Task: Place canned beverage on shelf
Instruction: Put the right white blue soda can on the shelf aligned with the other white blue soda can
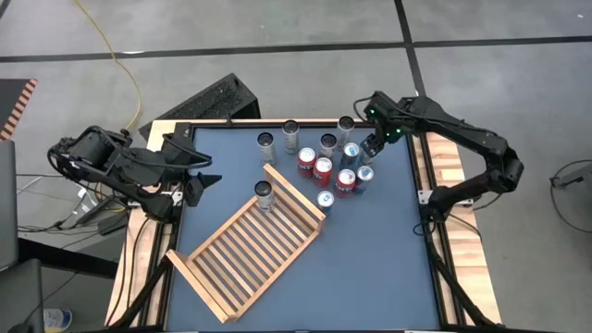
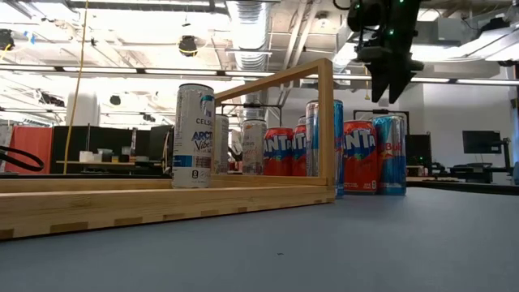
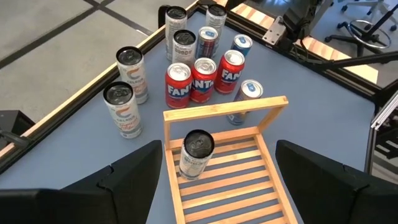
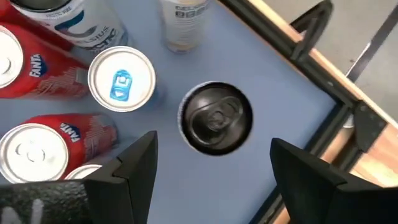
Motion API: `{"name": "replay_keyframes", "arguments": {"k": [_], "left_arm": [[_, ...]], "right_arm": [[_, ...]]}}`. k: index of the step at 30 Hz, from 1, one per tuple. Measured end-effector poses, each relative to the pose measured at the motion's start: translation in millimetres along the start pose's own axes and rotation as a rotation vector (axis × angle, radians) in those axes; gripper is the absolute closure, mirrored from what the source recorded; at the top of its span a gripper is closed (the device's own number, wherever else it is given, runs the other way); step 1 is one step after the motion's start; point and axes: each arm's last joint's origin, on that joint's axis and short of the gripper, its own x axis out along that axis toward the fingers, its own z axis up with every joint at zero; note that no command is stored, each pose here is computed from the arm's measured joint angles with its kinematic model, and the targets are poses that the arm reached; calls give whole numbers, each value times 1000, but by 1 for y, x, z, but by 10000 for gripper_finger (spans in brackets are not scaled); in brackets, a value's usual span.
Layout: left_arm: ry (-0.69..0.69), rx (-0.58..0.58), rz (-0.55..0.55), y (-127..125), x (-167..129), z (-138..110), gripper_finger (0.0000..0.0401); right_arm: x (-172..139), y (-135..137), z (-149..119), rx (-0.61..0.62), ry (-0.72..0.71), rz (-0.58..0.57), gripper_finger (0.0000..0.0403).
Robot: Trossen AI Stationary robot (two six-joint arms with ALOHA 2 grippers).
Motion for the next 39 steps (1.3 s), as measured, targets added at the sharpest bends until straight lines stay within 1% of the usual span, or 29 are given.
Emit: {"name": "replay_keyframes", "arguments": {"k": [4, 13, 24, 29, 34, 39], "left_arm": [[0, -1, 0, 0, 0, 0, 99], [-1, 0, 2, 0, 0, 0, 99], [-2, 11, 3, 0, 0, 0, 99], [-3, 28, 5, 0, 0, 0, 99], [-3, 29, 5, 0, 0, 0, 99], [-3, 42, 5, 0, 0, 0, 99]], "right_arm": [[8, 3, 3, -33, 34, 6, 121], [28, 8, 10, -50, 105, -14, 92], [38, -5, 15, -32, 143, -38, 91], [39, -8, 15, -34, 155, 8, 91], [42, -7, 16, -36, 151, 9, 91], [53, -6, 12, -36, 160, 8, 94]]}}
